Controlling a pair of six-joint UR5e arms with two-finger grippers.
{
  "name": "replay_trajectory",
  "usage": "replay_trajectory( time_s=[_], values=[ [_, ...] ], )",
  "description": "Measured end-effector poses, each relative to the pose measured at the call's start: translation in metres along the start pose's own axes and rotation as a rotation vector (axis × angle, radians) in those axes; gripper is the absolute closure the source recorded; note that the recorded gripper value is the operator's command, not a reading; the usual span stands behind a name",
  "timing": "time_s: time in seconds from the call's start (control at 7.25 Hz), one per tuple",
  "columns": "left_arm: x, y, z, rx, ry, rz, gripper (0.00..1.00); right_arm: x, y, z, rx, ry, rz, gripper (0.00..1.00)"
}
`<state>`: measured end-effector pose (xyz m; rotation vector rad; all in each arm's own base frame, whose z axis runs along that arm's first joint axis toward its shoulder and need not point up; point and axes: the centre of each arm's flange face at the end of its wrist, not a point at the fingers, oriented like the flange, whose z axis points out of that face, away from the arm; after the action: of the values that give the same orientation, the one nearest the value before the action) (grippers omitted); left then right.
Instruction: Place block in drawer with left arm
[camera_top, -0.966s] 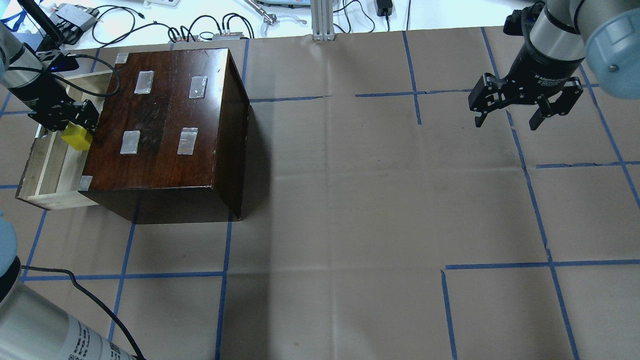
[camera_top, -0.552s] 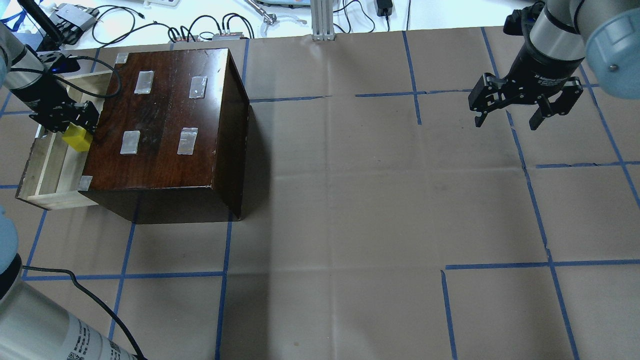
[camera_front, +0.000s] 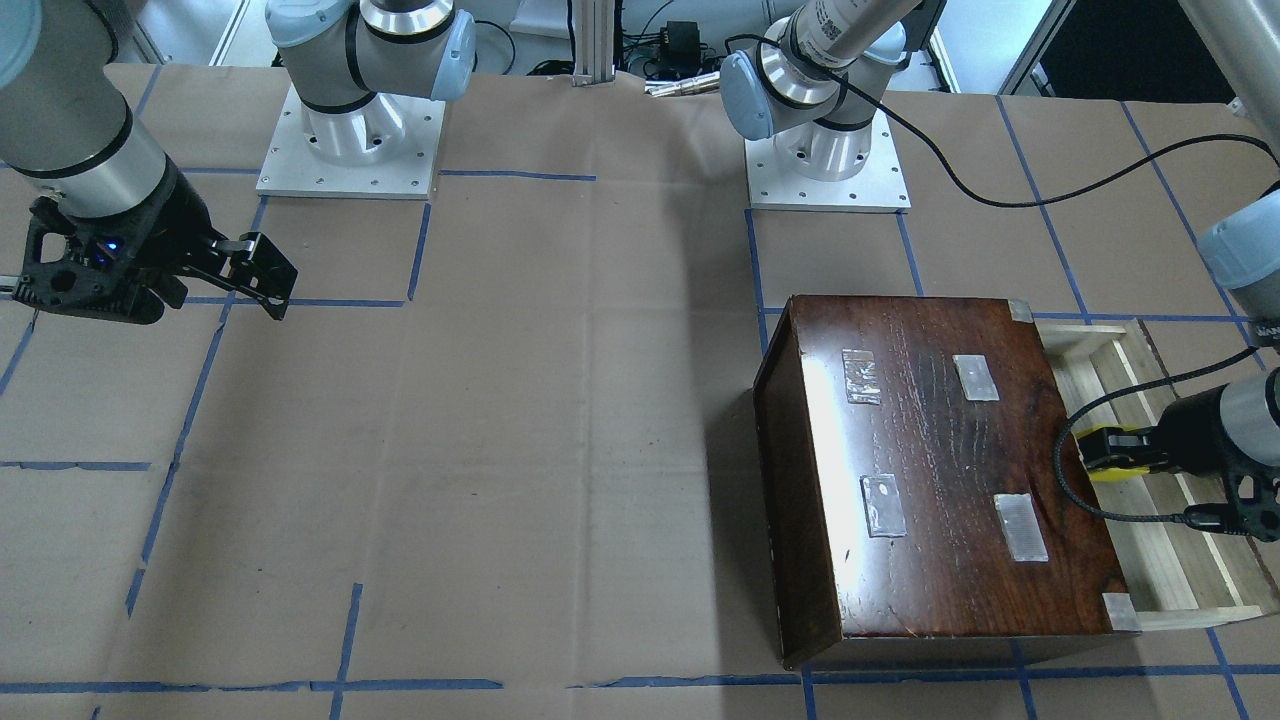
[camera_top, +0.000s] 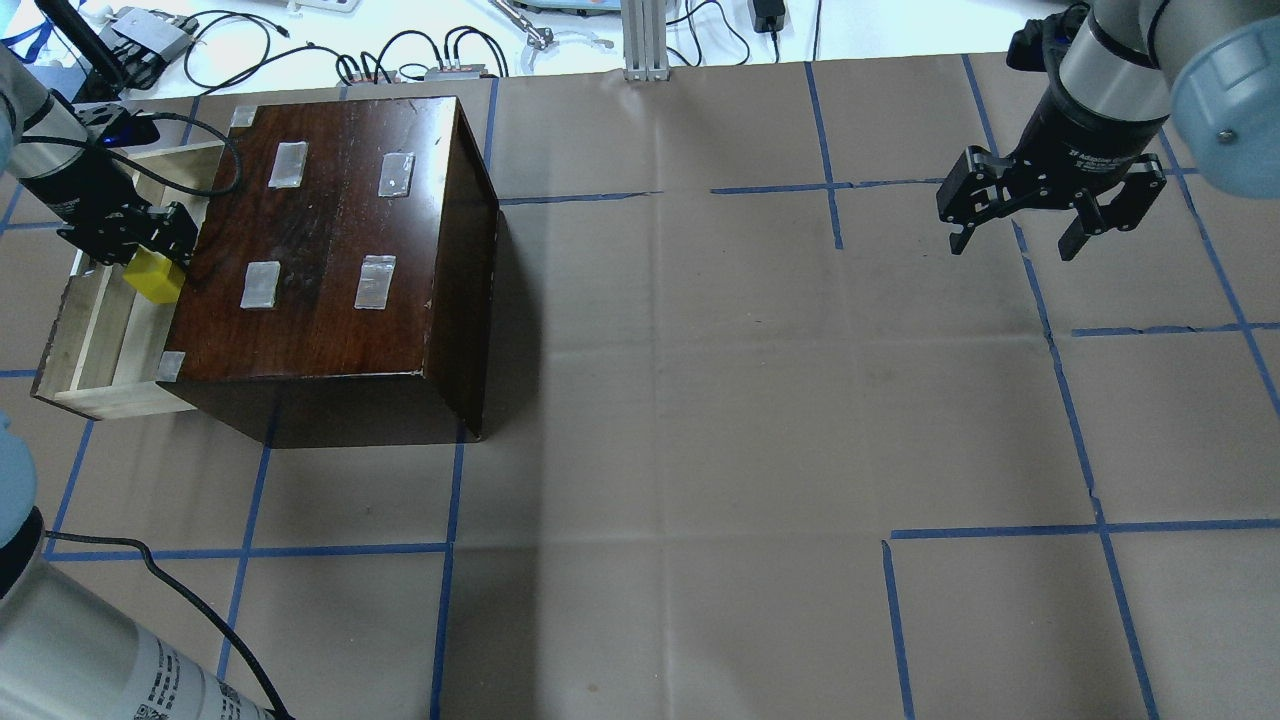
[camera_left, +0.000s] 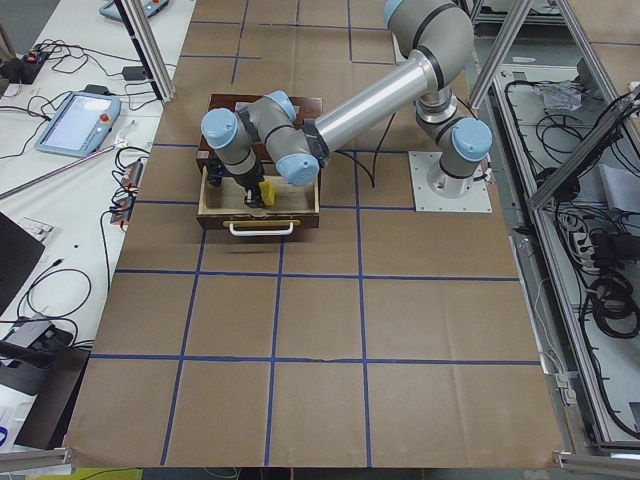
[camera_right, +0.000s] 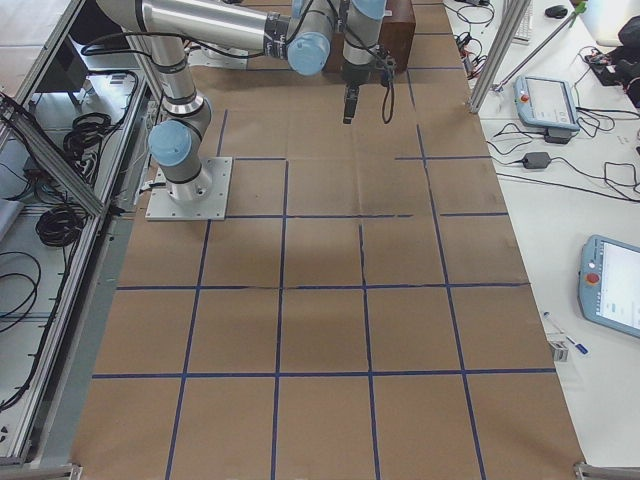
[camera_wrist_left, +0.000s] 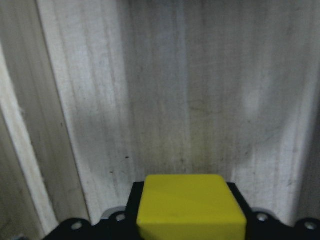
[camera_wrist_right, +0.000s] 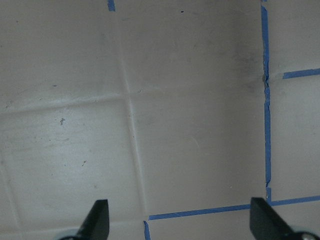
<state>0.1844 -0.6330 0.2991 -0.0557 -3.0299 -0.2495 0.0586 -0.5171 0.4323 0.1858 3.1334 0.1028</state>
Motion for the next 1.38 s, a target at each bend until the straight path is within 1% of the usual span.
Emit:
replay_trajectory(
  time_s=[0.14,0.69,0.97,1.1,1.38],
  values=[
    [0.000,0.000,-0.001,0.001,0.000,-0.001,0.28,0.000,0.000,0.000,0.000,0.000,0.000,0.00],
    [0.001,0.002,-0.009,0.013,-0.008,0.001,0.28,0.000,0.000,0.000,0.001,0.000,-0.001,0.00],
    [0.003,0.005,-0.024,0.035,-0.021,-0.001,0.06,0.000,0.000,0.000,0.000,0.000,0.000,0.00],
    [0.006,0.010,-0.036,0.053,-0.028,-0.003,0.01,0.000,0.000,0.000,0.000,0.000,0.000,0.00],
    [0.014,0.025,-0.066,0.088,-0.052,-0.007,0.01,0.000,0.000,0.000,0.000,0.000,0.000,0.00]
  ],
)
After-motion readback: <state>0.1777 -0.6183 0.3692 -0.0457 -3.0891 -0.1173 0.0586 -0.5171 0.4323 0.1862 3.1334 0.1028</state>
